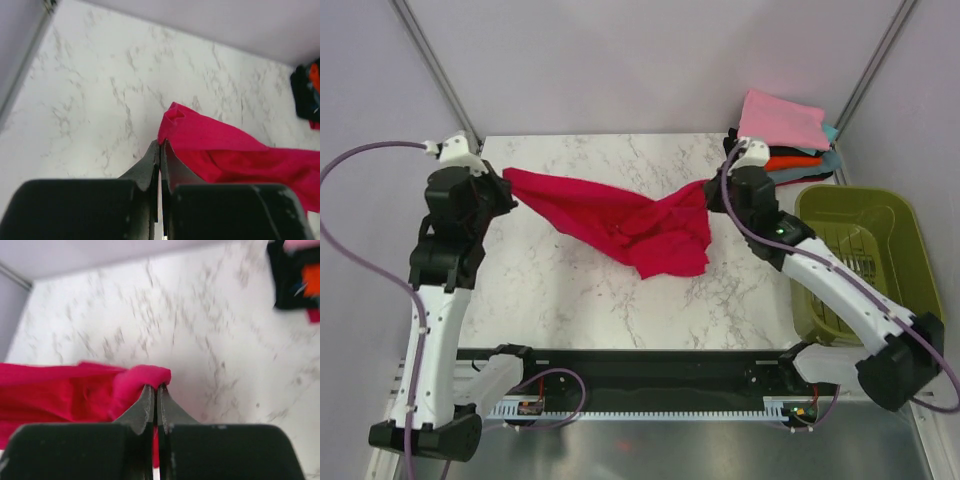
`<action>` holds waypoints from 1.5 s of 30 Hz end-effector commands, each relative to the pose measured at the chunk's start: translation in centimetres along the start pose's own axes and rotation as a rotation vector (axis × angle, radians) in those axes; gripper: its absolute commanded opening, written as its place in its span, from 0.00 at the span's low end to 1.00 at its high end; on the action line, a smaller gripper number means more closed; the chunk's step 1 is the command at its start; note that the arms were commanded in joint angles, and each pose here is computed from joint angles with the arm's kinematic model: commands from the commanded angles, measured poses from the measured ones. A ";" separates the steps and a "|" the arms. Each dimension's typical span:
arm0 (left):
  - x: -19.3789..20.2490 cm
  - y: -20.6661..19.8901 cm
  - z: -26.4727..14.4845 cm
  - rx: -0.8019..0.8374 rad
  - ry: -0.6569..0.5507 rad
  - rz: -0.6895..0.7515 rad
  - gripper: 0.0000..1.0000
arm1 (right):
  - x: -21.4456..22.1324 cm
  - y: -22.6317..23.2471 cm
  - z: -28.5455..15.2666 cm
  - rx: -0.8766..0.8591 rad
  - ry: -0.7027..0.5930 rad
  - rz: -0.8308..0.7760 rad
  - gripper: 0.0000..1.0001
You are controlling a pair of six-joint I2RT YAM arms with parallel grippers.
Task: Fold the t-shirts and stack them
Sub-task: Flatten the tshirt out
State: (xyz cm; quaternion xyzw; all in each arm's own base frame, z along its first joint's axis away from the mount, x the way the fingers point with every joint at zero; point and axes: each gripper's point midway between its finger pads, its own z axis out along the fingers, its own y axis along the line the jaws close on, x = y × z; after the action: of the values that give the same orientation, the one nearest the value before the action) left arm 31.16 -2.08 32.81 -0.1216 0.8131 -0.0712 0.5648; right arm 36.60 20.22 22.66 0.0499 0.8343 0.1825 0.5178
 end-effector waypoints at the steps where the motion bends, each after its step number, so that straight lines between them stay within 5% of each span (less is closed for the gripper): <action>1: -6.8 1.4 -4.6 -0.099 -0.231 -0.024 0.02 | -6.3 -2.5 -4.6 0.121 -0.144 -0.078 0.00; 11: -6.6 3.1 -6.0 -0.168 -0.276 -0.050 0.02 | -8.7 -5.9 -10.2 0.229 -0.262 -0.051 0.00; 18: 2.2 3.5 -2.8 -0.126 -0.069 -0.056 0.02 | -2.8 -7.8 -9.2 0.239 -0.153 0.004 0.00; 23: 7.8 2.8 -1.6 -0.055 0.065 -0.106 0.02 | -2.6 -6.3 -4.7 0.233 -0.095 -0.057 0.00; 26: 8.5 3.0 -1.6 -0.057 0.067 -0.114 0.02 | -6.0 -3.5 -1.0 0.168 -0.135 -0.078 0.00; 30: 6.6 4.0 -2.5 -0.113 -0.009 -0.106 0.02 | -16.6 0.5 3.2 0.070 -0.287 -0.044 0.00; 32: 4.8 4.1 -3.3 -0.126 -0.069 -0.109 0.02 | -17.1 0.1 7.9 0.080 -0.263 -0.029 0.00; 33: 4.2 4.6 -3.5 -0.154 -0.094 -0.109 0.02 | -20.8 1.1 8.2 0.001 -0.314 -0.006 0.00; 34: 3.5 4.8 -3.6 -0.167 -0.121 -0.111 0.02 | -19.1 0.4 12.2 -0.004 -0.260 -0.027 0.00; 36: 2.9 5.2 -3.4 -0.189 -0.155 -0.118 0.02 | -21.7 0.3 13.5 0.000 -0.218 -0.057 0.90; 37: 2.9 5.1 -3.1 -0.189 -0.151 -0.120 0.02 | -16.6 -1.9 19.1 0.038 -0.058 -0.077 0.98; 41: 5.2 4.2 -0.6 -0.156 -0.035 -0.126 0.02 | -15.7 -2.7 16.9 0.096 0.055 -0.085 0.98; 42: 6.1 3.9 0.0 -0.140 0.002 -0.128 0.02 | -10.0 -4.1 18.7 0.102 0.132 -0.095 0.98; 43: 6.7 3.8 0.4 -0.133 0.018 -0.133 0.02 | -14.1 -1.9 13.5 0.039 0.001 -0.091 0.98; 45: 8.1 3.7 1.1 -0.123 0.050 -0.133 0.02 | -8.9 -3.7 11.8 0.025 -0.004 -0.062 0.98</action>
State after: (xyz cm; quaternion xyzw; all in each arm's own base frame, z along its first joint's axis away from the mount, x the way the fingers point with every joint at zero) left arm 28.31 0.08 25.06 -0.1973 0.8217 -0.0341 0.5337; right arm 57.41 15.94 20.27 0.0543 0.8727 0.1038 0.4741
